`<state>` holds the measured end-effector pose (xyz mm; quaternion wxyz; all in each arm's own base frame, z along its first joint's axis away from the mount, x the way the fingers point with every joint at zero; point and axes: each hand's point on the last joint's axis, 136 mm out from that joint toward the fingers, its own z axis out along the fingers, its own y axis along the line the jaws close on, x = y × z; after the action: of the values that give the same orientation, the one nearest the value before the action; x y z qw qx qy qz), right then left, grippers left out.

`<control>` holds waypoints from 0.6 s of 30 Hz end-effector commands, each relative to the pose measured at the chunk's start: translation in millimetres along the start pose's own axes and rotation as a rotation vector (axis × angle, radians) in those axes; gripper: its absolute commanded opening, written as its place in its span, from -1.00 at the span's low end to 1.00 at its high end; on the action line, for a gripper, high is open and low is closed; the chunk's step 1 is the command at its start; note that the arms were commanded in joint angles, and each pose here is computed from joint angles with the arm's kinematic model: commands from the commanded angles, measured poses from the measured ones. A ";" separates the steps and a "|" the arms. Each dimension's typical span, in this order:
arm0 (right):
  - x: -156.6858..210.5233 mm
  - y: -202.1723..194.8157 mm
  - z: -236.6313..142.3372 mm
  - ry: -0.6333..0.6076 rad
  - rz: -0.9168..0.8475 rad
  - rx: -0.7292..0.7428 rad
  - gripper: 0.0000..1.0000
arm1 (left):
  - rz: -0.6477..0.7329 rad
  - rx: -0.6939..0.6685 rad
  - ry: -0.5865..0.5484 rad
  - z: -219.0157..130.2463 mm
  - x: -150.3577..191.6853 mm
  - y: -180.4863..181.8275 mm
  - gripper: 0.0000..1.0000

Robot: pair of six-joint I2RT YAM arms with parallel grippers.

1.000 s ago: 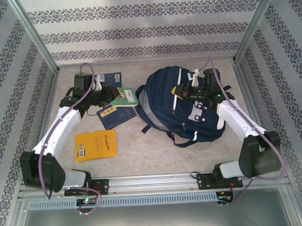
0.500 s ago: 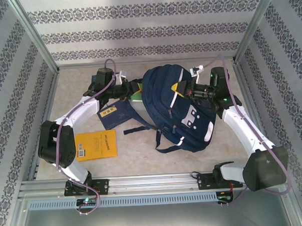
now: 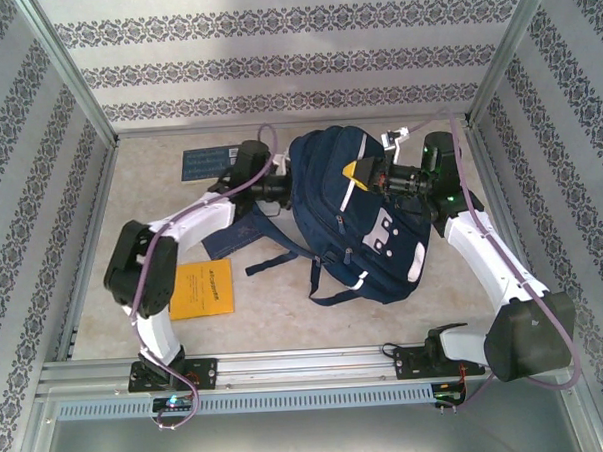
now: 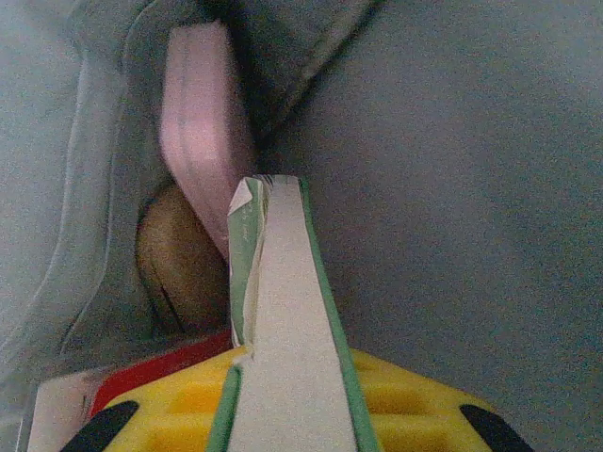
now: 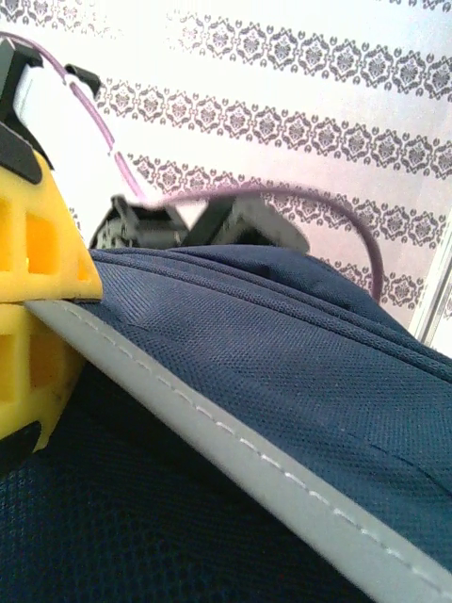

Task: Pack books, pencil case, and school supplies into a backpack

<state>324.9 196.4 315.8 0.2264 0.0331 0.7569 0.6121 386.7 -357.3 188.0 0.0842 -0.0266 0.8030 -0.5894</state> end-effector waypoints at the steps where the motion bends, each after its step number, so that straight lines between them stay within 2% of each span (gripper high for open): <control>1: -11.9 64.3 -11.1 -0.025 -0.218 -0.150 -1.00 | 0.050 0.151 0.001 23.2 -9.7 -34.3 -1.00; 6: -14.2 61.2 -9.2 -0.027 -0.209 -0.142 -1.00 | 0.026 0.106 0.071 70.4 3.5 -16.8 -1.00; 7: -14.9 60.6 -9.0 -0.028 -0.208 -0.140 -1.00 | 0.032 0.081 0.089 78.9 9.8 -13.2 -0.90; 8: -15.6 60.2 -9.1 -0.030 -0.206 -0.137 -1.00 | 0.036 0.054 0.097 83.6 12.3 -9.1 -0.70; 10: -17.8 57.6 -10.2 -0.040 -0.203 -0.125 -1.00 | 0.048 0.003 0.105 87.9 16.6 -3.8 -0.11; 12: -19.7 53.9 -11.9 -0.053 -0.198 -0.111 -1.00 | 0.055 -0.023 0.090 83.4 14.4 -3.1 0.23; 13: -20.6 52.5 -13.2 -0.059 -0.197 -0.106 -1.00 | 0.061 -0.039 0.082 79.1 12.7 -3.2 0.34; 18: -22.5 45.4 -17.9 -0.080 -0.204 -0.074 -1.00 | 0.081 -0.050 0.036 48.8 3.5 -15.6 0.64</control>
<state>334.2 187.6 310.9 0.2292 0.0486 0.7584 0.6082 388.6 -426.9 153.5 0.0545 -0.0006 0.8224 -0.5663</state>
